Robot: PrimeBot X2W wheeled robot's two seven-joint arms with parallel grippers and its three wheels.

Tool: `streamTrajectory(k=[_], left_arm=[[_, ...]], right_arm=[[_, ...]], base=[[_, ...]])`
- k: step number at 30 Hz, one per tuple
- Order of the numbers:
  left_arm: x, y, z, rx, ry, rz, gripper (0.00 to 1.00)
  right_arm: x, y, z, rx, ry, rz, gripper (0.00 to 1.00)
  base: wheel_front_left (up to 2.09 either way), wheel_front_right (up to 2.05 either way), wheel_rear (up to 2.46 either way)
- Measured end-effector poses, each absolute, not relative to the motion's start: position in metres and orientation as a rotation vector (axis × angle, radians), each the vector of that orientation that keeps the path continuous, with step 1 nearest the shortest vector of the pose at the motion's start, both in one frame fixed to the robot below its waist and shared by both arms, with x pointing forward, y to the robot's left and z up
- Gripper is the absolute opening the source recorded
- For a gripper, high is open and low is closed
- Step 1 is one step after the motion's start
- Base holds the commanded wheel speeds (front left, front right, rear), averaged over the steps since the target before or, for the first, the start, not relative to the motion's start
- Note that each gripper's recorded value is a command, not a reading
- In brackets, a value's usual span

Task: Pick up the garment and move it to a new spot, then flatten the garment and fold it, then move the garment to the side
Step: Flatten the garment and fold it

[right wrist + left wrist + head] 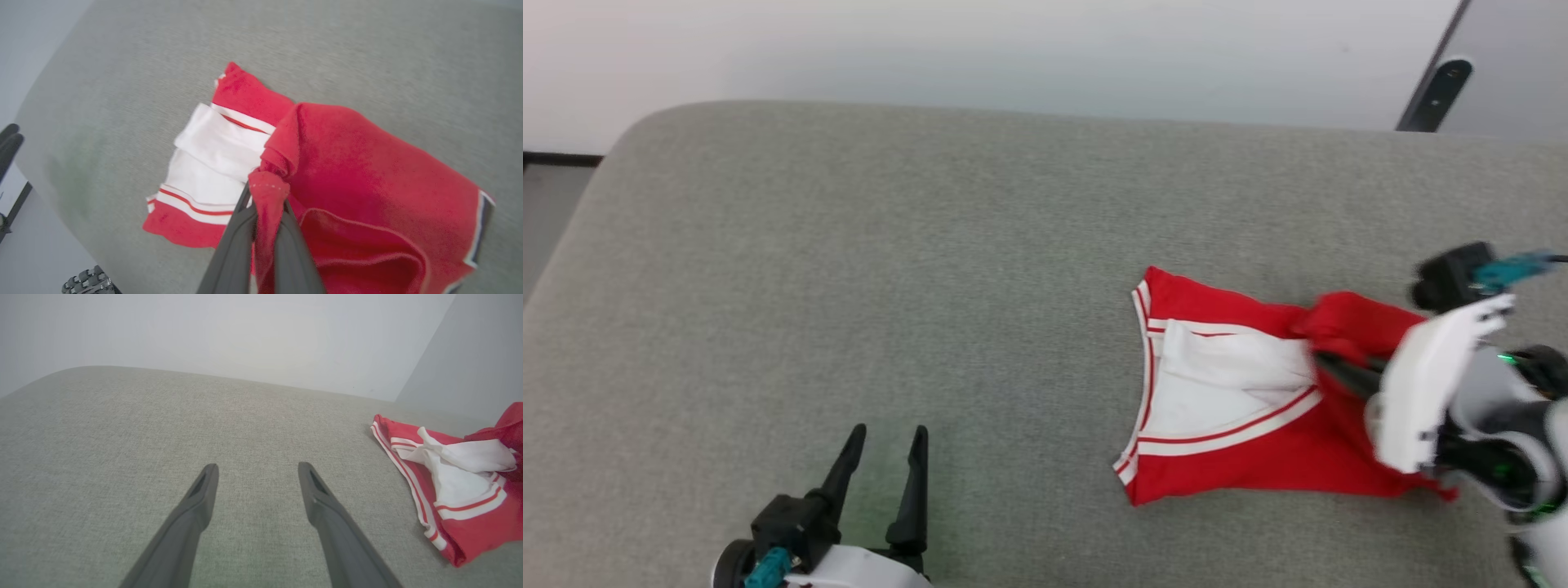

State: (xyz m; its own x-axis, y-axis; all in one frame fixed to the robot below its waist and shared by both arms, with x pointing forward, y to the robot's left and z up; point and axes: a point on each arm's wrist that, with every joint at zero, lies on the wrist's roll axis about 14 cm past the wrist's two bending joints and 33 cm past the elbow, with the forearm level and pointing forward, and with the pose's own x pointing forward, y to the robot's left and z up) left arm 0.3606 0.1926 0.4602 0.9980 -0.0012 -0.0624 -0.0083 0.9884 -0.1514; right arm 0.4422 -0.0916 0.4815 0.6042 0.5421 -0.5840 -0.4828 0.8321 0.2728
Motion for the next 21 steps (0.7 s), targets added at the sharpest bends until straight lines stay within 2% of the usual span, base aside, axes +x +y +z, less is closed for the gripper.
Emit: streamTrajectory(k=[3, 5, 8, 18, 19, 20, 21], left_arm=[[0.358, 0.194, 0.461, -0.158, 0.06, 0.012, 1.0], [0.355, 0.197, 0.459, -0.163, 0.064, 0.024, 1.0], [0.353, 0.198, 0.459, -0.169, 0.066, 0.032, 1.0], [0.357, 0.207, 0.454, -0.173, 0.079, 0.056, 1.0], [0.358, 0.206, 0.454, -0.174, 0.078, 0.054, 1.0], [0.36, 0.204, 0.454, -0.175, 0.079, 0.046, 1.0], [0.36, 0.203, 0.453, -0.177, 0.082, 0.042, 1.0]], right_arm=[[0.44, -0.065, 0.488, 0.084, 0.683, 0.663, 0.0], [0.439, -0.03, 0.497, 0.091, 0.646, 0.747, 0.0], [0.438, -0.012, 0.499, 0.096, 0.634, 0.788, 0.0], [0.442, 0.016, 0.47, 0.072, 0.666, 0.825, 0.0], [0.441, 0.018, 0.468, 0.073, 0.666, 0.825, 0.17], [0.441, 0.018, 0.466, 0.076, 0.665, 0.823, 0.44], [0.441, 0.018, 0.466, 0.085, 0.661, 0.82, 1.0]], base=[[0.0, 0.0, 0.0], [0.0, 0.0, 0.0], [0.0, 0.0, 0.0], [0.0, 0.0, 0.0], [0.0, 0.0, 0.0], [0.0, 0.0, 0.0], [0.0, 0.0, 0.0]])
